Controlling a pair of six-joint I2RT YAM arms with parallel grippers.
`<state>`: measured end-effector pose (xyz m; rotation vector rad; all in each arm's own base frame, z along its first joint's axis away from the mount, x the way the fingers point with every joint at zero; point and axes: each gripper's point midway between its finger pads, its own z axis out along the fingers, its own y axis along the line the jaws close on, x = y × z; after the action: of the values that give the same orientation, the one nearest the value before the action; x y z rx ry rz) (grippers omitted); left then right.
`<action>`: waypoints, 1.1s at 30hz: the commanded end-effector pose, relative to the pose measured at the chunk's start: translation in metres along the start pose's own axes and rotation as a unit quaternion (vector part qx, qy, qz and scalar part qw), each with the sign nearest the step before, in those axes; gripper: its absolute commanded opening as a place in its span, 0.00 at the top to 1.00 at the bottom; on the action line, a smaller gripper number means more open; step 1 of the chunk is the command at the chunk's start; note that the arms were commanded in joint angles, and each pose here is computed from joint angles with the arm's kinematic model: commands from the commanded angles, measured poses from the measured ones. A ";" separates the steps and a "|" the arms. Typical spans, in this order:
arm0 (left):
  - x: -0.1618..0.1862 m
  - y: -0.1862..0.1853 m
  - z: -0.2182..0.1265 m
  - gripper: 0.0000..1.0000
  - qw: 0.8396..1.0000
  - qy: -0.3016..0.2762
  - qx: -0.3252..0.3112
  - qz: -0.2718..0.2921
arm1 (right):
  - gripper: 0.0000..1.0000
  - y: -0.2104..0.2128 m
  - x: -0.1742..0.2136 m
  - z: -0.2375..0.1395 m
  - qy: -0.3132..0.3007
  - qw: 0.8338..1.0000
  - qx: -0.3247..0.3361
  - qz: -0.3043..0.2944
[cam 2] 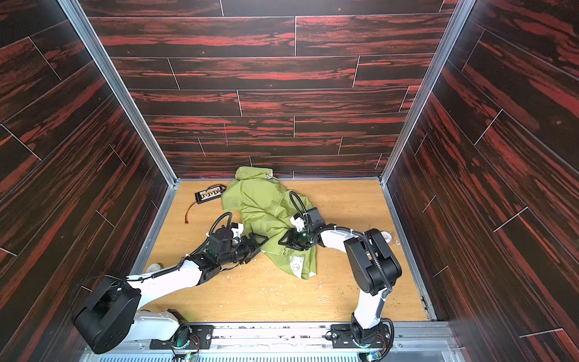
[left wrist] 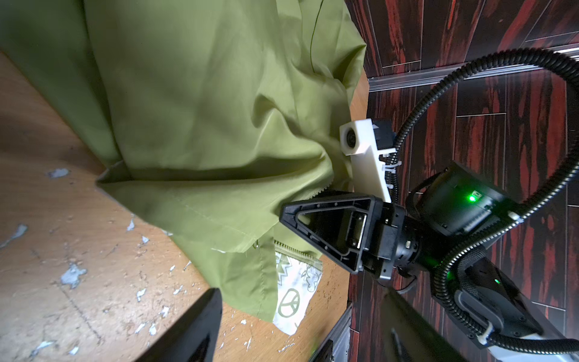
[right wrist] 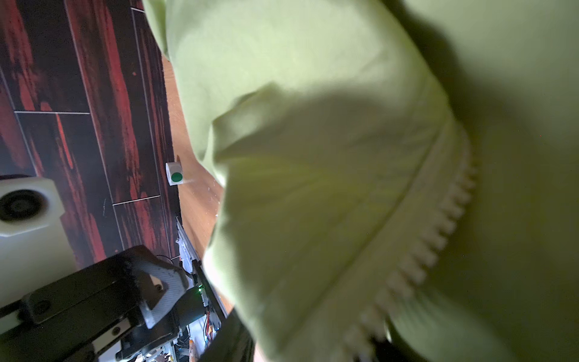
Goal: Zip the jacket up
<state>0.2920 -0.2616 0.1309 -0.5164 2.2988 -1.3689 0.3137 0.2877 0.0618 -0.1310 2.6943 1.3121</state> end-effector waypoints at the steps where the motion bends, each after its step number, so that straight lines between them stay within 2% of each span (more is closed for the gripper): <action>1: 0.000 -0.013 -0.007 0.19 1.000 -0.005 0.021 0.005 | 0.56 -0.004 0.005 0.011 0.012 1.000 -0.017 -0.008; 8: 0.002 -0.013 -0.010 0.19 1.000 0.000 0.017 0.010 | 0.56 0.004 0.010 0.013 0.020 0.998 -0.046 -0.023; 16: 0.004 -0.019 -0.012 0.19 0.999 0.004 0.029 0.011 | 0.70 0.021 0.023 0.008 0.028 0.997 -0.060 -0.039; 21: 0.004 -0.020 -0.016 0.19 0.999 -0.001 0.038 0.009 | 0.75 0.039 0.020 -0.002 0.018 0.996 -0.064 -0.053; 24: 0.007 -0.020 -0.019 0.18 0.999 0.002 0.045 0.008 | 0.82 0.053 0.015 -0.009 0.014 0.996 -0.066 -0.058; 29: 0.015 -0.017 -0.028 0.12 0.999 0.001 0.053 0.002 | 0.97 0.078 0.012 -0.014 0.032 0.997 -0.059 -0.040; 33: 0.020 -0.017 -0.032 0.08 0.998 -0.005 0.066 -0.011 | 1.00 0.090 0.016 -0.012 0.059 0.998 -0.031 -0.016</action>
<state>0.2614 -0.2552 0.1441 -0.4922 2.2483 -1.4629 0.2993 0.3315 0.1264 -0.2901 2.6409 1.4509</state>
